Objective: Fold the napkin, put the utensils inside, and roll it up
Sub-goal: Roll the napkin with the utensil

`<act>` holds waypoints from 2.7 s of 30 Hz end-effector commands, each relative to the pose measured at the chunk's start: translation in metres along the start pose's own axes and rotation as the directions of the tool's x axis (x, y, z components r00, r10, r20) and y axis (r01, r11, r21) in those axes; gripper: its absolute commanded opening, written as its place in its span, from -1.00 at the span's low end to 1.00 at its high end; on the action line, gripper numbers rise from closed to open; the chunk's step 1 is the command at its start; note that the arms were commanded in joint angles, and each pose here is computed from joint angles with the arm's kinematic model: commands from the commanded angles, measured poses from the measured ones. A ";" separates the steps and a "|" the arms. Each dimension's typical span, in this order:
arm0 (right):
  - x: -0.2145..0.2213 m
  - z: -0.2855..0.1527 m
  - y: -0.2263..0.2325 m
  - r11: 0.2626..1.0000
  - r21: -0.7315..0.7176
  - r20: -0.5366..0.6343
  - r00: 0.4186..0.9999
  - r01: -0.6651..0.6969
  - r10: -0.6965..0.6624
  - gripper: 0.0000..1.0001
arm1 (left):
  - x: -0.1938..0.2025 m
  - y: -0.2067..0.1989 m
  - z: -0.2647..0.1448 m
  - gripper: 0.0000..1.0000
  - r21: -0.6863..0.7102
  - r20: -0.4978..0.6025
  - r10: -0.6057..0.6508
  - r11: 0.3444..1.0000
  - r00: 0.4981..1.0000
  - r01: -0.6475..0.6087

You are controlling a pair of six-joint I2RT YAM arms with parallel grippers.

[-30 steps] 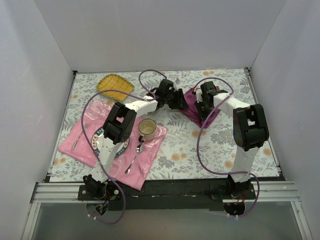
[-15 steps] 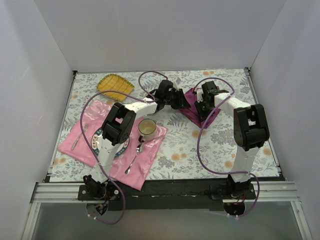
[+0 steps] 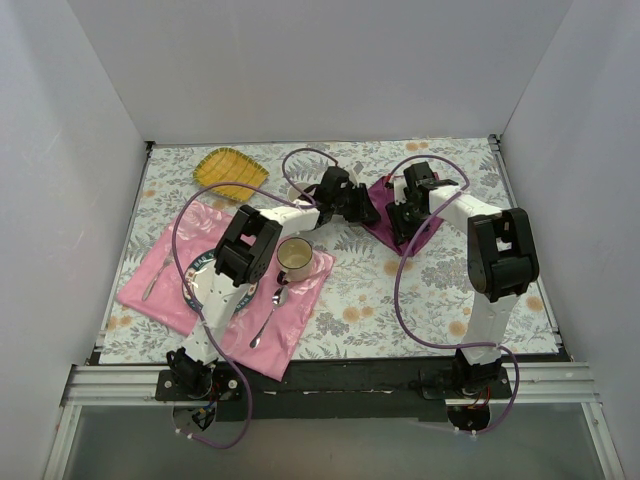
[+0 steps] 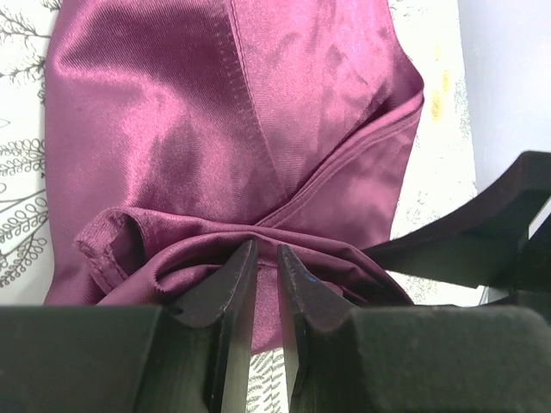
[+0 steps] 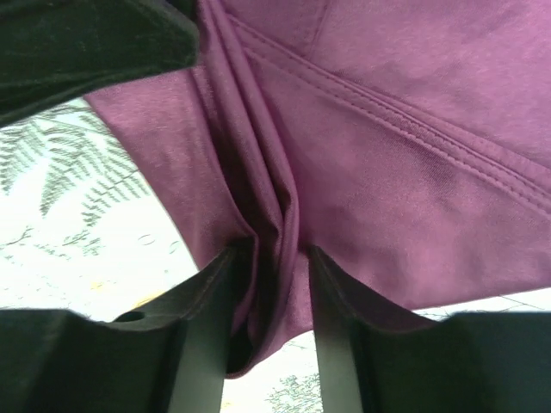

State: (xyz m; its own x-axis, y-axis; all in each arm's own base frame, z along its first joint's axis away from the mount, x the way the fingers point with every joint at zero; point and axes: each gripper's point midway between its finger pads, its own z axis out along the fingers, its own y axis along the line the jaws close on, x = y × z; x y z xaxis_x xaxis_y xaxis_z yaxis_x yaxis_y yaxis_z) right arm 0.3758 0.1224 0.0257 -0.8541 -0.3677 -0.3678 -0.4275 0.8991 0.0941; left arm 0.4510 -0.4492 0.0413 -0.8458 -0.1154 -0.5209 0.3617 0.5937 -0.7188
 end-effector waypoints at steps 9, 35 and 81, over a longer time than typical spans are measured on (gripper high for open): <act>-0.033 -0.052 -0.017 0.975 0.205 0.079 0.992 0.085 -0.103 0.35 | 0.023 0.034 0.005 -0.72 -0.130 -0.081 -0.030 0.991 0.996 0.020; -0.054 -0.010 0.033 0.798 0.285 0.246 0.765 0.531 -0.596 0.40 | 0.022 0.029 0.005 -0.74 -0.115 -0.142 -0.102 0.990 0.985 0.086; 0.021 0.053 0.038 0.954 -0.208 0.018 0.976 0.217 -0.218 -0.23 | -0.013 -0.010 -0.009 -0.75 0.026 -0.150 0.002 1.000 0.989 0.001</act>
State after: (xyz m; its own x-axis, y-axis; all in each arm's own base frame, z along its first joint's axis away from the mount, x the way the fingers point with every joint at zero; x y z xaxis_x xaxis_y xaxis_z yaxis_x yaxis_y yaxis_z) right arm 0.4176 0.1685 0.0235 -0.5533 -0.5721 -0.6054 -0.7201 0.6939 0.0024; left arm 0.4529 -0.4476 0.0387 -0.9082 -0.0133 -0.4184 0.3309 0.5896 -0.7369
